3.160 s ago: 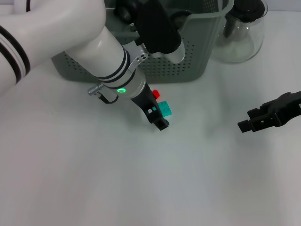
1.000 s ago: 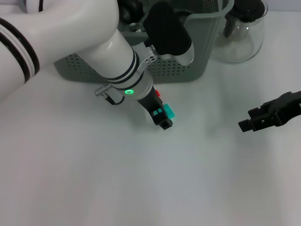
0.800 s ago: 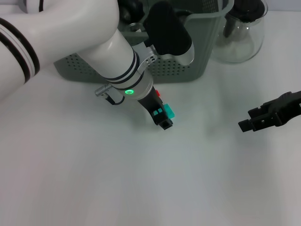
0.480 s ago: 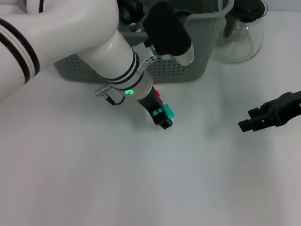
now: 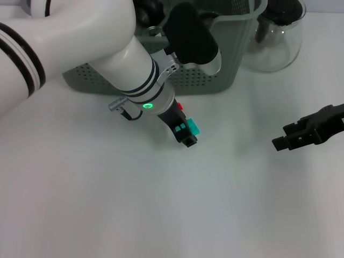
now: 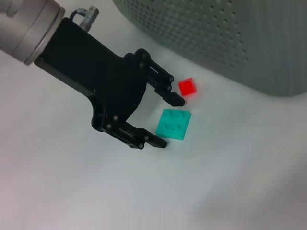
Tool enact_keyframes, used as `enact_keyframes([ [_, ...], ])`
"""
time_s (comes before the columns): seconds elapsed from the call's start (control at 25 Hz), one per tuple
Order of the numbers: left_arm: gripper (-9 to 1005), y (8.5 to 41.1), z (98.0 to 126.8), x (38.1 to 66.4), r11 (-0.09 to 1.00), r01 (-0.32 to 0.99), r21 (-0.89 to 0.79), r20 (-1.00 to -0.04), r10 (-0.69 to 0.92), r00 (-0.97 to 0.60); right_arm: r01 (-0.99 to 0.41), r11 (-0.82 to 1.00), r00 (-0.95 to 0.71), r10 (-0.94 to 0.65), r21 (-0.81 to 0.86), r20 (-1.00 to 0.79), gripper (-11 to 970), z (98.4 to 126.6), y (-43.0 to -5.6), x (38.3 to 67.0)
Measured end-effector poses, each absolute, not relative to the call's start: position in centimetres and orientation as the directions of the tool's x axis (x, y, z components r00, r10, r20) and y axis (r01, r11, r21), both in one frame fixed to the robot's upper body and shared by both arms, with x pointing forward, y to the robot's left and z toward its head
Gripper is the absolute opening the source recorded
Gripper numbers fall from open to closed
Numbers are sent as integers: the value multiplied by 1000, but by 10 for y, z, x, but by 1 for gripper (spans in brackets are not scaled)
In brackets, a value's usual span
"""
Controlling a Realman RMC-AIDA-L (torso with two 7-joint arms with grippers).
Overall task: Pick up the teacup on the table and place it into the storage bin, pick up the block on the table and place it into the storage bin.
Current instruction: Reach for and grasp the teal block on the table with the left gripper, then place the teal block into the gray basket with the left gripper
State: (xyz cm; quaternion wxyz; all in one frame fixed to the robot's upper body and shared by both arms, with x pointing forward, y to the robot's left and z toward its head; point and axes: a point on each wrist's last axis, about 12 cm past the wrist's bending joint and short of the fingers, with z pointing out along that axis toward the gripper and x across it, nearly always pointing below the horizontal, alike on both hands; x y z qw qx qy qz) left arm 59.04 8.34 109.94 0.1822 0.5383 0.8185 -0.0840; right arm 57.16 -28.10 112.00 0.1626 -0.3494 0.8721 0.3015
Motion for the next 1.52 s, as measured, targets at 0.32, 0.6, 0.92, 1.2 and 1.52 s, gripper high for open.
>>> enact_keyframes([
  [0.32, 489, 83, 1099, 591, 409, 910, 64, -387, 851, -355, -706, 576, -704, -509, 412, -495, 656, 1120, -282, 572],
  [0.6, 405, 81, 1106, 587, 402, 914, 46, -376, 855, -357, -704, 579, -706, -507, 412, -494, 656, 1120, -283, 571],
  [0.92, 428, 118, 1147, 563, 415, 904, -98, -467, 784, -410, -702, 581, -708, -506, 413, -493, 656, 1119, -284, 571],
  [1.2, 448, 184, 1232, 563, 386, 893, -229, -802, 445, -398, -704, 577, -706, -508, 415, -493, 656, 1121, -281, 572],
  [1.52, 472, 197, 1254, 625, 602, 791, -108, -840, 371, -397, -699, 574, -712, -504, 427, -488, 656, 1122, -277, 573],
])
